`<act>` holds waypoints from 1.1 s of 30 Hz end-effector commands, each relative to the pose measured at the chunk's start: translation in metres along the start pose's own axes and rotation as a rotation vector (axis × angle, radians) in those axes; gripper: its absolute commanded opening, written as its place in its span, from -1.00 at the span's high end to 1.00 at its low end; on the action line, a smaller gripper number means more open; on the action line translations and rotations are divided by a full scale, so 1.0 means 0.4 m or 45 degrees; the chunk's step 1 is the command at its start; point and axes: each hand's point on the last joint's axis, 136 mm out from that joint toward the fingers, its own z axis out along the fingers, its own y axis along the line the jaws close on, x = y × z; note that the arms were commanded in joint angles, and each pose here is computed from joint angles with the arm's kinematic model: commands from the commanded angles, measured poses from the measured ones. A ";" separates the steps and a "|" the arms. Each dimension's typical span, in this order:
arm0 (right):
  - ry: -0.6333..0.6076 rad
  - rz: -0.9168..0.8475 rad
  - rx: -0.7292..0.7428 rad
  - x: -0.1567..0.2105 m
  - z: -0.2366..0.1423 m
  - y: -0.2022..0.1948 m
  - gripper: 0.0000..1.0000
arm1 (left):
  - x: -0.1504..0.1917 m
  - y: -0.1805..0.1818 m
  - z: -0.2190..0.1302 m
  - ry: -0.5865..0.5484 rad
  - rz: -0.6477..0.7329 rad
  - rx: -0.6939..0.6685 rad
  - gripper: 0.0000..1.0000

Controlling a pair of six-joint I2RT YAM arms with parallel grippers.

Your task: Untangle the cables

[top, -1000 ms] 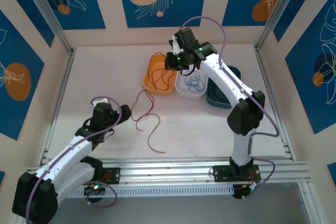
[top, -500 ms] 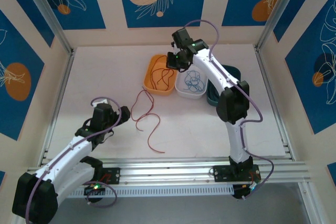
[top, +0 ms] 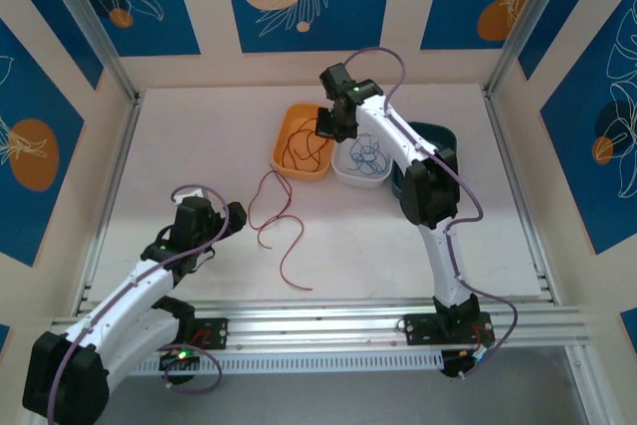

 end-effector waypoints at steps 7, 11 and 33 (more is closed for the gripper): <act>0.010 -0.044 0.085 0.001 0.047 0.016 0.90 | -0.017 0.003 -0.009 -0.036 -0.012 -0.004 -1.00; 0.018 -0.067 0.110 0.006 0.069 0.016 0.89 | -0.018 0.001 -0.007 -0.039 -0.011 0.002 -1.00; -0.089 -0.189 0.247 -0.025 -0.004 0.010 0.34 | -0.016 -0.001 -0.004 -0.038 -0.017 0.008 -1.00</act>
